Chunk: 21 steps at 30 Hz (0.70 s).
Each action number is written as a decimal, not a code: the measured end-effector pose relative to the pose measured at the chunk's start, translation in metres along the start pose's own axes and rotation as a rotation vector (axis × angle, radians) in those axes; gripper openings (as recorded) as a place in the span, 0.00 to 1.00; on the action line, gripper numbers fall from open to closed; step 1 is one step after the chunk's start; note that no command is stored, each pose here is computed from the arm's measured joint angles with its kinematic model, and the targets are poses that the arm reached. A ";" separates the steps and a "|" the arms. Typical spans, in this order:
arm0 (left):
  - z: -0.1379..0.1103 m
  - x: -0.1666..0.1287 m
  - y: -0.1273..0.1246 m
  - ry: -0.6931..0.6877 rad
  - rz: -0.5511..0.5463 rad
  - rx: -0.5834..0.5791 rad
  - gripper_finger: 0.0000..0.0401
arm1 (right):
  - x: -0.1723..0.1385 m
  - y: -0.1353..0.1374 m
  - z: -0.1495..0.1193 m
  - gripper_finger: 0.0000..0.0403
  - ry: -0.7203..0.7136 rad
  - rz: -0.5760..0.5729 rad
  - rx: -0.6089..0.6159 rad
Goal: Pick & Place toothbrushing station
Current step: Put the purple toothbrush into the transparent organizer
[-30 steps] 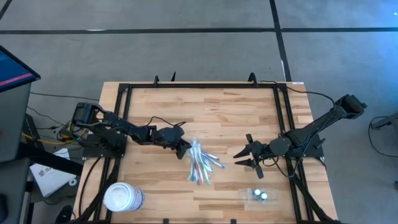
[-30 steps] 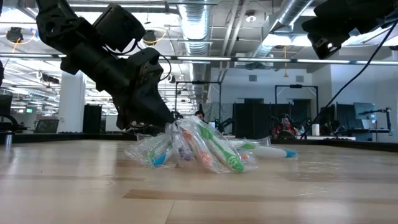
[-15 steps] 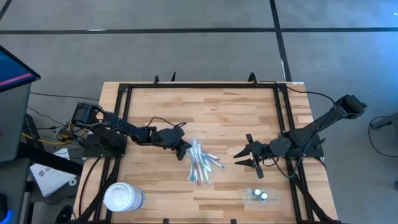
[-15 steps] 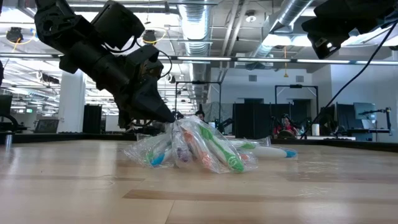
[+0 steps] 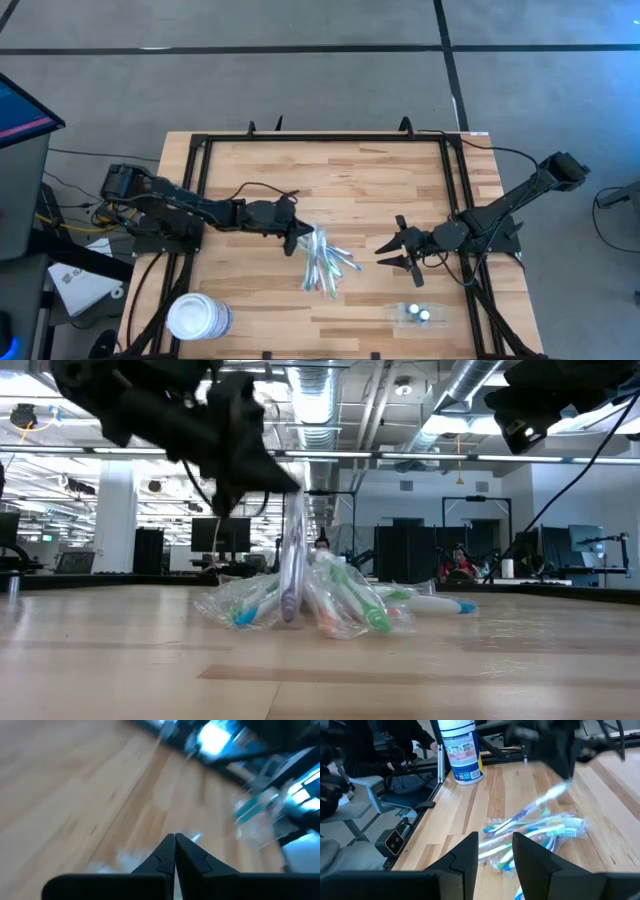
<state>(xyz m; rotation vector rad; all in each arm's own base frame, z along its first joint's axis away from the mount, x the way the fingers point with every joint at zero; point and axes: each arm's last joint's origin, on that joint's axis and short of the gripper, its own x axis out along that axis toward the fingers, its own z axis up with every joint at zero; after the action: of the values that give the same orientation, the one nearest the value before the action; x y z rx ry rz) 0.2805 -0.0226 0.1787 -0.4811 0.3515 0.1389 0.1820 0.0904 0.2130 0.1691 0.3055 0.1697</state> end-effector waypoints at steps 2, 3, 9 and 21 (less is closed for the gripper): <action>0.007 -0.008 -0.007 -0.047 -0.019 0.025 0.00 | 0.000 0.000 0.000 0.28 -0.001 0.000 0.000; 0.010 -0.011 -0.011 -0.066 -0.026 0.035 0.00 | 0.000 0.000 0.001 0.28 -0.005 0.001 0.002; 0.019 -0.023 -0.027 -0.157 -0.071 0.082 0.00 | 0.000 0.001 0.004 0.28 -0.040 0.011 0.001; 0.056 -0.022 -0.053 -0.280 -0.125 0.183 0.00 | 0.001 -0.002 0.008 0.28 -0.077 -0.002 -0.002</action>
<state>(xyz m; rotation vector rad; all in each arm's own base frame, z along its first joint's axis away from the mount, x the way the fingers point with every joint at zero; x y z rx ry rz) 0.2874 -0.0436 0.2556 -0.2958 0.0582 0.0508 0.1858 0.0872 0.2201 0.1730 0.2292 0.1614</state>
